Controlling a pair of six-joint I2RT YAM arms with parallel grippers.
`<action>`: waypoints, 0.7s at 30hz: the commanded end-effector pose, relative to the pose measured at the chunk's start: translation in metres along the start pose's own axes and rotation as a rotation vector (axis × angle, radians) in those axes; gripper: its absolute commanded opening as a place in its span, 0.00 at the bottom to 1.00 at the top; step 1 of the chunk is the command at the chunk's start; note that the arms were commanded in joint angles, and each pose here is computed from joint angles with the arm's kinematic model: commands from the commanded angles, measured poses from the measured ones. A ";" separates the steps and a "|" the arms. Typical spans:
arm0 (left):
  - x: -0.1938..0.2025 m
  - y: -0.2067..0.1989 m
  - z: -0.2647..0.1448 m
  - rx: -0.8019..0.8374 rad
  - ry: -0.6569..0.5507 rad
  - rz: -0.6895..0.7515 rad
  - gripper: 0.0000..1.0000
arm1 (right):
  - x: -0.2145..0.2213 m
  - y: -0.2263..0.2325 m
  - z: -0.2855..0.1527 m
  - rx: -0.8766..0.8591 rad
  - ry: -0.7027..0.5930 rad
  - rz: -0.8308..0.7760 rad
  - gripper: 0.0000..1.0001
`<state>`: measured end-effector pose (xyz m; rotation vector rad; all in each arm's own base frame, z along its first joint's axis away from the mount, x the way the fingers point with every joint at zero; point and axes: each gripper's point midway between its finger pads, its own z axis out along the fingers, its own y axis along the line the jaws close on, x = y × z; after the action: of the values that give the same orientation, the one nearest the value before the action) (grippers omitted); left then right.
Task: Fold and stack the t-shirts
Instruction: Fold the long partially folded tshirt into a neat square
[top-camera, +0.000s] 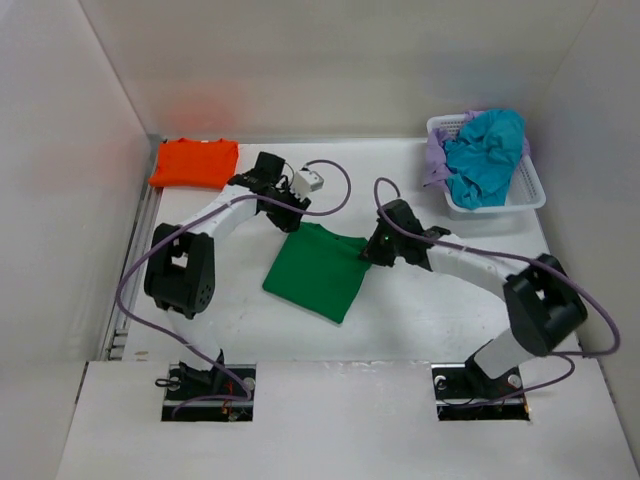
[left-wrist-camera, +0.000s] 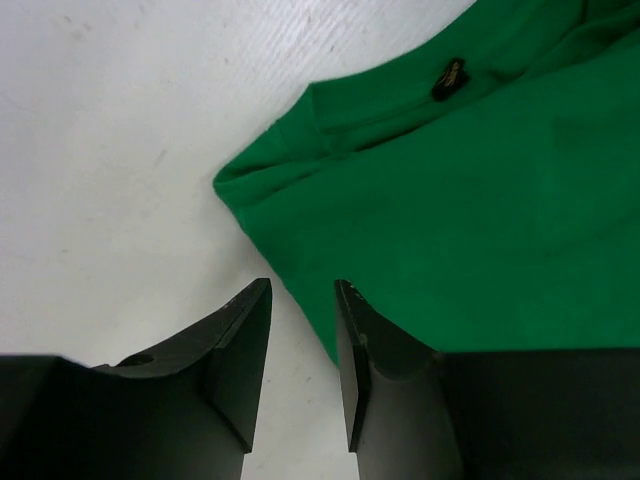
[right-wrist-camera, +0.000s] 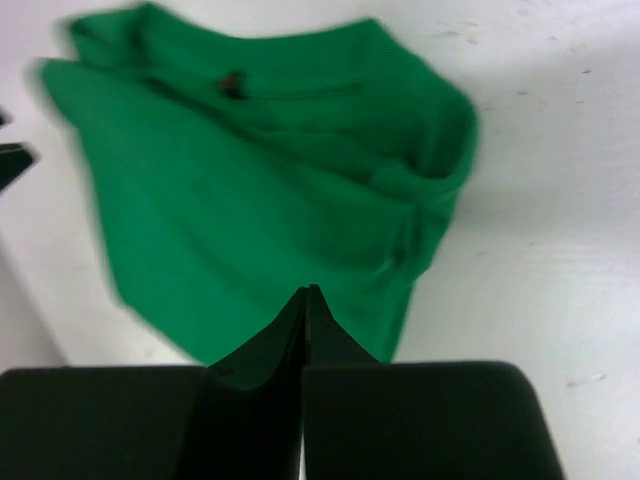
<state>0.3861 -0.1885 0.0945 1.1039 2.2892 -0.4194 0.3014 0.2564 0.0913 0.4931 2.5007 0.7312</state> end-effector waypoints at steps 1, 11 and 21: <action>0.010 0.006 0.017 0.018 0.016 -0.079 0.30 | -0.015 -0.002 0.028 0.057 -0.016 -0.026 0.00; -0.003 0.053 0.027 -0.108 -0.014 -0.195 0.33 | -0.095 -0.003 0.076 0.109 -0.093 -0.048 0.00; -0.013 0.034 -0.044 -0.083 -0.145 -0.301 0.56 | -0.094 0.016 0.021 0.041 -0.113 -0.144 0.37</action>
<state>0.4195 -0.1496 0.0885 0.7347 2.4142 -0.4069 0.4059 0.2333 0.0797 0.4334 2.4777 0.5560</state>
